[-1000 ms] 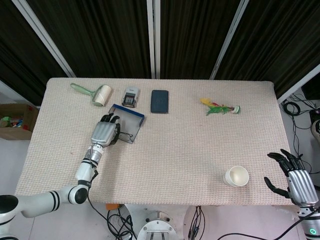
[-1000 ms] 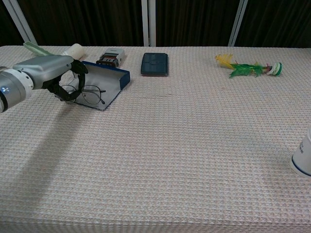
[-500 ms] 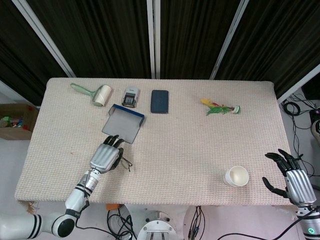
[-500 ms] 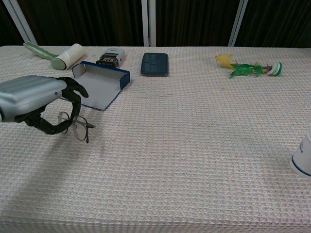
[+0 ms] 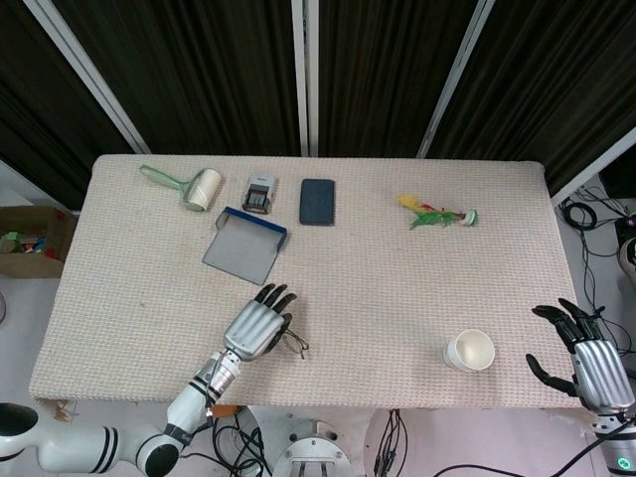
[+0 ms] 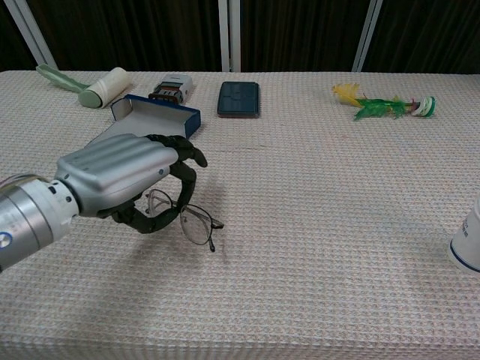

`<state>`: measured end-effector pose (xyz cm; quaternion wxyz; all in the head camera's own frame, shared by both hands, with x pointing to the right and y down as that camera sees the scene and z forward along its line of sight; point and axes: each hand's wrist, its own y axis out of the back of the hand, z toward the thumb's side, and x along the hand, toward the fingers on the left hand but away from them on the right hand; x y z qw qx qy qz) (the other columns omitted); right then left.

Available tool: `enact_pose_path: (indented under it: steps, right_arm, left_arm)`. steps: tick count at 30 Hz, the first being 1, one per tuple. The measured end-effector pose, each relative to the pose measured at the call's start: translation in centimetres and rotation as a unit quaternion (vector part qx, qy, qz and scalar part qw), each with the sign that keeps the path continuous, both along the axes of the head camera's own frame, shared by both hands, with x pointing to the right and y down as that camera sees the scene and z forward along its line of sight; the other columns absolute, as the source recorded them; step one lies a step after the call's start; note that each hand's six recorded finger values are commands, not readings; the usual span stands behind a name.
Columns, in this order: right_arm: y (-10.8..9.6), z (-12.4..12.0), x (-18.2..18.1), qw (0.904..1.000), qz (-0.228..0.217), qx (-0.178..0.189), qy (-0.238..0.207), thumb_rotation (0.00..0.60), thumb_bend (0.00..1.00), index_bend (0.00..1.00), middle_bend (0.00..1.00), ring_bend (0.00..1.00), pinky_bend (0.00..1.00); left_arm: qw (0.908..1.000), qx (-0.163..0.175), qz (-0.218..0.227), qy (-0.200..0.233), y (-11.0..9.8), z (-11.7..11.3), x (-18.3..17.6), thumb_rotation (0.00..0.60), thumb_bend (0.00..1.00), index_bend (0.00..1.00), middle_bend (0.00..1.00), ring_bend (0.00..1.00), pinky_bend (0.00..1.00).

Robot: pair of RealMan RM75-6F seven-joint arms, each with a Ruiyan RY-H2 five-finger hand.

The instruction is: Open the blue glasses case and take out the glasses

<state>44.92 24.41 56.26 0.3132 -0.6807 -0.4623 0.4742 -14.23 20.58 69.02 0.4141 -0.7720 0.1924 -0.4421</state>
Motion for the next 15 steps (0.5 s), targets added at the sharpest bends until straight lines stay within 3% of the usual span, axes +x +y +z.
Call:
enact_pose_path:
  steps: [4,9,15]
  right_arm:
    - [0.0,0.1,0.2,1.0000,0.003,-0.001,-0.001,0.600,0.22,0.23,0.24,0.07,0.18]
    - [-0.2,0.1,0.2,1.0000,0.002,0.000,-0.002,0.600,0.22,0.23,0.24,0.07,0.19]
    - [-0.5,0.1,0.7,1.0000,0.007,-0.005,-0.002,0.600,0.23,0.23,0.24,0.07,0.18]
  left_arm:
    - [1.0000,0.004,-0.005,0.006,-0.3,-0.1,0.2,0.600,0.41,0.19,0.08,0.05,0.12]
    - [0.9994,0.004,-0.034,0.011,-1.3,-0.5,-0.8,0.600,0.38,0.17,0.08,0.05,0.12]
    - [0.9919,0.053,-0.116,0.002,-4.9,-2.2,-5.5,0.600,0.35,0.18,0.09,0.05,0.12]
